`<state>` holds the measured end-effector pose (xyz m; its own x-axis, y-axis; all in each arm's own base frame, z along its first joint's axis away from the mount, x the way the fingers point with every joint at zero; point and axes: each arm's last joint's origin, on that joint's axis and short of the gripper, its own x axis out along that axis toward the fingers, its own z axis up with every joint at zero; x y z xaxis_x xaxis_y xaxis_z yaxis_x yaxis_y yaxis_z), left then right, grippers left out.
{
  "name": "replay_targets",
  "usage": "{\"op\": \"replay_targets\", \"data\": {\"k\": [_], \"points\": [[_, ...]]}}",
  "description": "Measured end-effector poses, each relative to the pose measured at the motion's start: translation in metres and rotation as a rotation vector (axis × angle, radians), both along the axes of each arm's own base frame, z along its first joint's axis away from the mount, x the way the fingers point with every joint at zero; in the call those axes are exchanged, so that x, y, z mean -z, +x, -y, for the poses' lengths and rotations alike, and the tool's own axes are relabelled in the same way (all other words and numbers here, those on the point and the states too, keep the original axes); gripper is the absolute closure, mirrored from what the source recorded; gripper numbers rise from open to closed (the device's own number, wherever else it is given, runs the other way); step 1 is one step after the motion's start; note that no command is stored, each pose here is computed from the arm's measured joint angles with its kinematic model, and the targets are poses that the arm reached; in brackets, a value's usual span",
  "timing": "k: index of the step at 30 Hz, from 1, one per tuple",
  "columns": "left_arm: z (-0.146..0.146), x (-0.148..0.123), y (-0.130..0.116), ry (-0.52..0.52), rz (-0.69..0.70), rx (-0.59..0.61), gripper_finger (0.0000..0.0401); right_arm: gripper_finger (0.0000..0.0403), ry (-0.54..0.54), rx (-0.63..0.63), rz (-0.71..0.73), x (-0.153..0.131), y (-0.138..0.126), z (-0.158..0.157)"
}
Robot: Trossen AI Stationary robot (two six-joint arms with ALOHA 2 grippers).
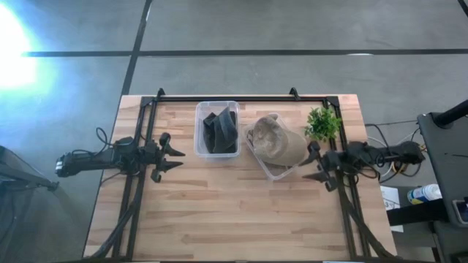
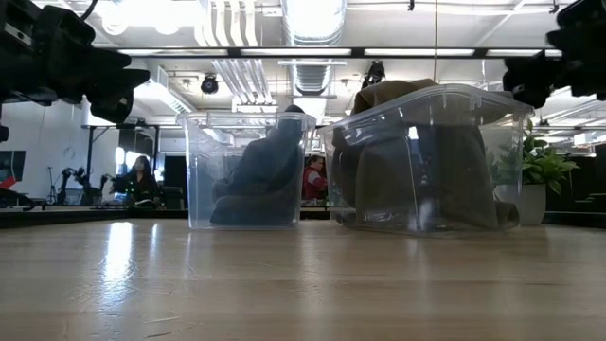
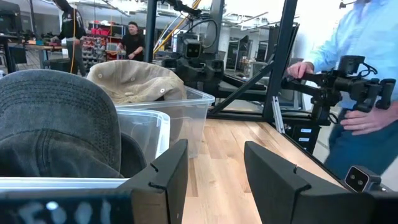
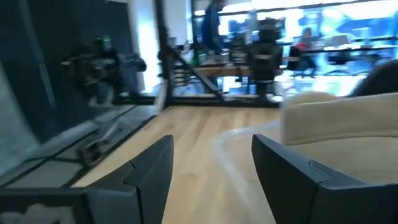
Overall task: Pick & Place hat
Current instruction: Return to Home Position
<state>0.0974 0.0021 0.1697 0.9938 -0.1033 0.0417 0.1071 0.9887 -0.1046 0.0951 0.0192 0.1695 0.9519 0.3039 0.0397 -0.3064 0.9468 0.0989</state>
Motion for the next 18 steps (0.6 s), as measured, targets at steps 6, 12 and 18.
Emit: {"op": "replay_targets", "data": {"k": [6, 12, 18], "points": [[0.0, 0.0006, 0.0005, -0.001, -0.007, 0.0, 0.025, 0.0188, -0.035, 0.087, 0.012, -0.0002, 0.0011, 0.0078], [0.0, 0.0008, 0.0006, -0.001, -0.009, 0.0, 0.025, 0.0188, -0.052, 0.097, 0.017, -0.0002, 0.0012, 0.0087], [0.0, 0.0008, 0.0006, -0.001, -0.009, 0.0, 0.025, 0.0188, 0.017, 0.09, -0.018, 0.001, 0.0023, 0.0085]]}}
